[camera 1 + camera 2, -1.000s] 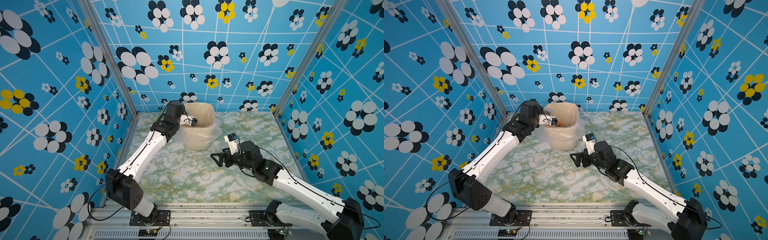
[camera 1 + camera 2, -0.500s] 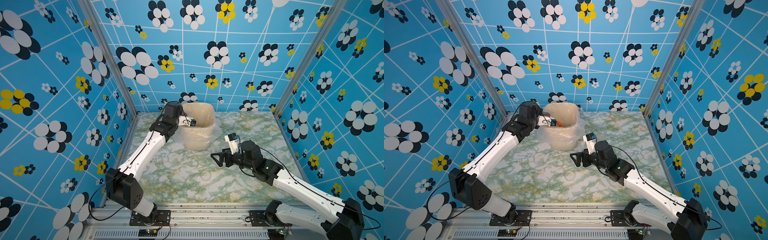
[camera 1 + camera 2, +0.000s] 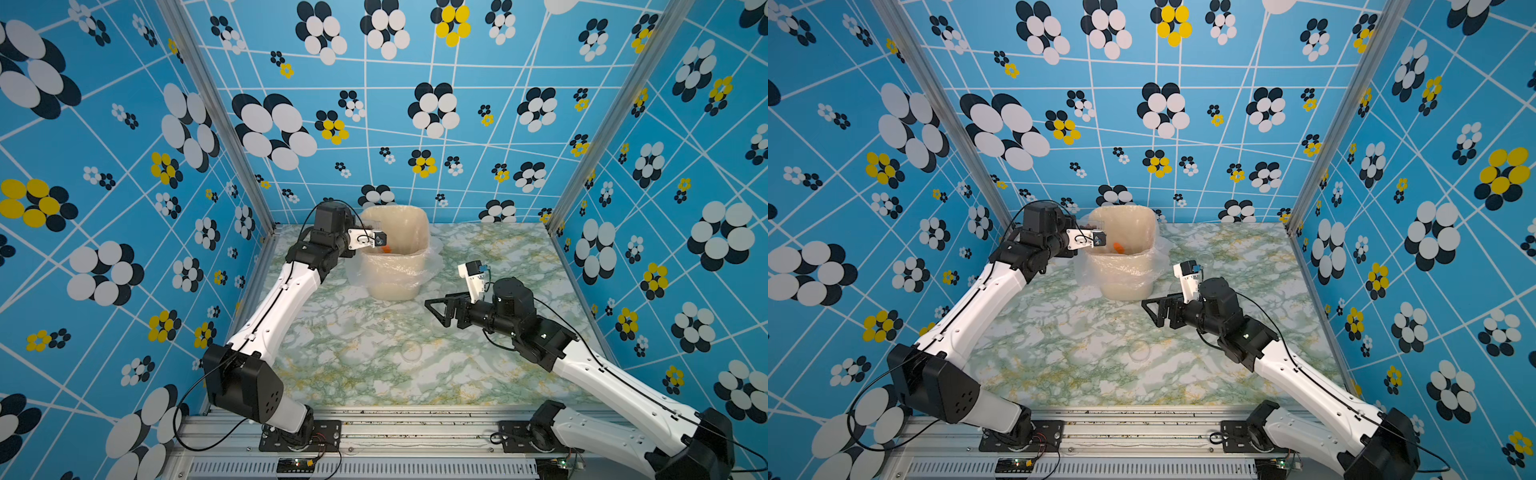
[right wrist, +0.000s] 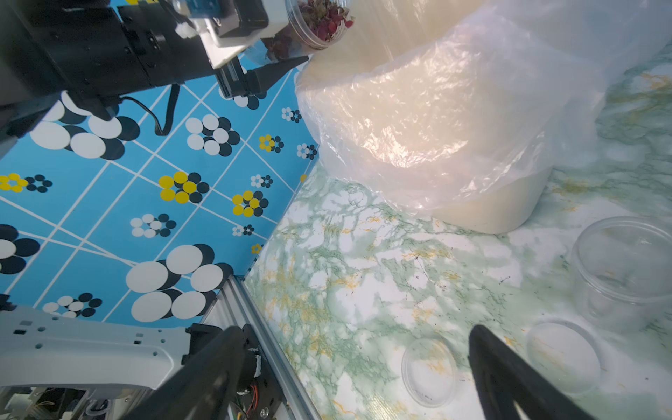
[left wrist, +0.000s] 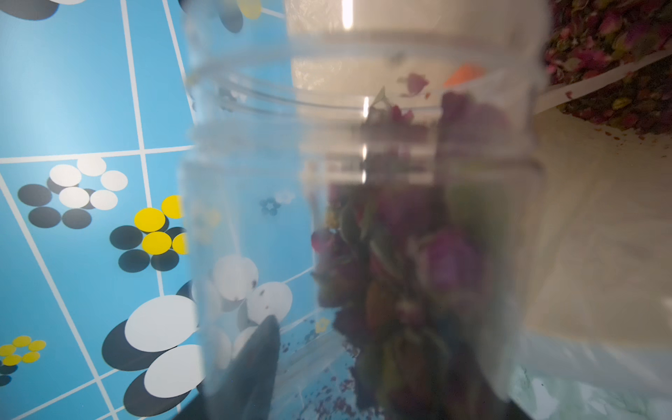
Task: Empty the moldy dried flower tea in the jars
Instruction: Pour the moldy dried flower tea into the trash bin.
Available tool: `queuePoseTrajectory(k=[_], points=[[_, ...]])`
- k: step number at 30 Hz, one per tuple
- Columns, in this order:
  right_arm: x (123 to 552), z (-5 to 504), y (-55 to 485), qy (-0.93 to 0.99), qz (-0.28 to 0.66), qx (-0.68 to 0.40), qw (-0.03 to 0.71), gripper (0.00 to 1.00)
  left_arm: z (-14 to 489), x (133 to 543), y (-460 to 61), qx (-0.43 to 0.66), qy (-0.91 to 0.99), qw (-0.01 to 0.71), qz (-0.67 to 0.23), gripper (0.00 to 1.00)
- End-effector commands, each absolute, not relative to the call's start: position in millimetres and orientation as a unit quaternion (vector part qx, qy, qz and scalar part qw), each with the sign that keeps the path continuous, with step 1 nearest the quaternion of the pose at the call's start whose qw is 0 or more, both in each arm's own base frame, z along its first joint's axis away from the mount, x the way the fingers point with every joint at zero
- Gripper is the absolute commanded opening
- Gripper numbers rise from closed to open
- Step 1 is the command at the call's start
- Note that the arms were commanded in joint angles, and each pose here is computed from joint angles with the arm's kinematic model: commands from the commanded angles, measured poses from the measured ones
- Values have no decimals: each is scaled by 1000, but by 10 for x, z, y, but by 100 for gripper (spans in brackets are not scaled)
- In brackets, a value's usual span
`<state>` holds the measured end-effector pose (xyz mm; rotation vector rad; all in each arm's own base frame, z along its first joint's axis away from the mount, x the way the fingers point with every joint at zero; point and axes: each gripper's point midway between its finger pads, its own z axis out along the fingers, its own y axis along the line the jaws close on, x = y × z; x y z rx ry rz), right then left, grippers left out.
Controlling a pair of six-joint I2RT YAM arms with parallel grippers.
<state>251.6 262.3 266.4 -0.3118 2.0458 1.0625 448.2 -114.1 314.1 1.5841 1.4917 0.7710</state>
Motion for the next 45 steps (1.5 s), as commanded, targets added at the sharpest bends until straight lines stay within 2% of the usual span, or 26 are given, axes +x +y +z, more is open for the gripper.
queuePoseTrajectory(k=[1, 6, 14, 21, 26, 38, 45], points=[[2514, 2980, 2708, 785, 462, -122, 394, 99, 3237, 4358, -1194, 604, 611, 448, 246, 0], [2570, 3030, 2748, 789, 467, -121, 380, 99, 3210, 4334, -1224, 588, 630, 467, 200, 0], [2766, 3386, 2798, 764, 507, -106, 385, 99, 3193, 4305, -1324, 556, 659, 490, 129, 0], [3025, 3693, 2955, 739, 574, -78, 345, 83, 3261, 4205, -1452, 534, 658, 527, 65, 0], [3180, 3838, 3182, 727, 613, -72, 300, 75, 3298, 4160, -1511, 528, 649, 547, 33, 0], [3618, 3953, 3493, 726, 636, -40, 257, 52, 3253, 4148, -1561, 542, 624, 562, 29, 0], [3764, 3814, 3588, 741, 628, -29, 236, 47, 3248, 4149, -1554, 556, 612, 561, 49, 0]])
